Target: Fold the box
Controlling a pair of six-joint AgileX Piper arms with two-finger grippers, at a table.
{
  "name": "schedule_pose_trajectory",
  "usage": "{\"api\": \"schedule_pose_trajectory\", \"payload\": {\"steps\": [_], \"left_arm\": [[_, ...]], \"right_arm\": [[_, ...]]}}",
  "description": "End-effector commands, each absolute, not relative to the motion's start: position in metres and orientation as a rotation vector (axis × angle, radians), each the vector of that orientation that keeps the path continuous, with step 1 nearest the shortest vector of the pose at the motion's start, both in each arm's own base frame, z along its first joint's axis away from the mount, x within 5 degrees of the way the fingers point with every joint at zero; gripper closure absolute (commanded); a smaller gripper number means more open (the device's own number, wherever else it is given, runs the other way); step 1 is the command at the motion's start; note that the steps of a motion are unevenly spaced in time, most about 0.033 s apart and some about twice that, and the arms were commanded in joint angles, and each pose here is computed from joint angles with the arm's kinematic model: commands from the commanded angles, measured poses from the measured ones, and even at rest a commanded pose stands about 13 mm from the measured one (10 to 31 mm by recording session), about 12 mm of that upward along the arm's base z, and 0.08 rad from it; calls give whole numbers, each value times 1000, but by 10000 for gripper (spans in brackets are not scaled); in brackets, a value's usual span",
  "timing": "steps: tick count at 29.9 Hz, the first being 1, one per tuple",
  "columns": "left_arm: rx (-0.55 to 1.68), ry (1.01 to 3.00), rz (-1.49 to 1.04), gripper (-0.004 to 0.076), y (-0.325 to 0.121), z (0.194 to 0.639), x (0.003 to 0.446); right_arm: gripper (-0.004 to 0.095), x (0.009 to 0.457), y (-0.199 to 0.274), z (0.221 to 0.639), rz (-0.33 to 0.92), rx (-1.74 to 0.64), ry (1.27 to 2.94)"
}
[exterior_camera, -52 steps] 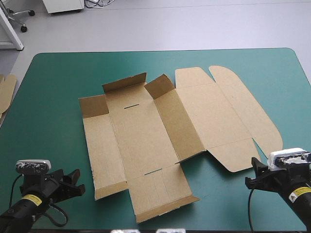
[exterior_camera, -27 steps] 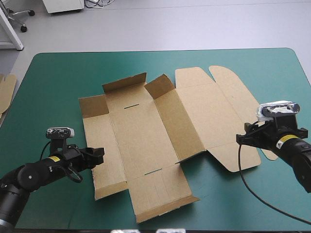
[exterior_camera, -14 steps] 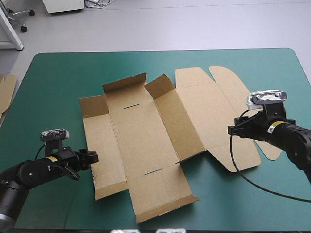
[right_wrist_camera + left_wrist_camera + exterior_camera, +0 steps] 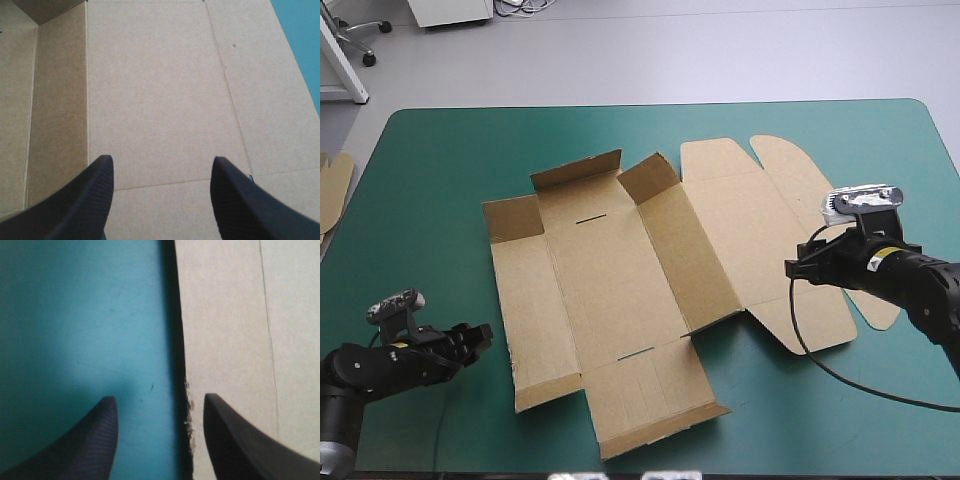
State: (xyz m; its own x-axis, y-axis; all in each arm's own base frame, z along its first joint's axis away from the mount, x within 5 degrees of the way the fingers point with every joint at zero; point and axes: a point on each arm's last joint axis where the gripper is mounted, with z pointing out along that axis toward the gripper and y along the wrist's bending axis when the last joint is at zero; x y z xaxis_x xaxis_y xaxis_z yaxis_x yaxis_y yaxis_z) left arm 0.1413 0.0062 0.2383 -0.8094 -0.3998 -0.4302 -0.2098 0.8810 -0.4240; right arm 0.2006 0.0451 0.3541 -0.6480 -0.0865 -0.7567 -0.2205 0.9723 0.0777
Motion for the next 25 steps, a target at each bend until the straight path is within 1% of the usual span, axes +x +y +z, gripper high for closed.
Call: {"api": "schedule_pose_trajectory", "payload": {"steps": [1,3,7,15,21,25], "left_arm": [[-549,2405,-664,344,0,233,142],[-586,2341,-787,344,-7,224,140],[-631,2247,-879,344,-12,213,139],[-658,2228,-872,344,-11,209,138],[-698,2208,-810,344,-6,206,139],[-717,2230,-800,344,-5,201,140]], "right_arm": [[373,202,44,371,207,-206,2176],[373,203,44,370,207,-206,2178],[373,203,44,370,212,-205,2182],[373,203,45,370,226,-204,2182],[373,202,46,370,233,-208,2187],[373,202,46,369,233,-210,2195]]}}
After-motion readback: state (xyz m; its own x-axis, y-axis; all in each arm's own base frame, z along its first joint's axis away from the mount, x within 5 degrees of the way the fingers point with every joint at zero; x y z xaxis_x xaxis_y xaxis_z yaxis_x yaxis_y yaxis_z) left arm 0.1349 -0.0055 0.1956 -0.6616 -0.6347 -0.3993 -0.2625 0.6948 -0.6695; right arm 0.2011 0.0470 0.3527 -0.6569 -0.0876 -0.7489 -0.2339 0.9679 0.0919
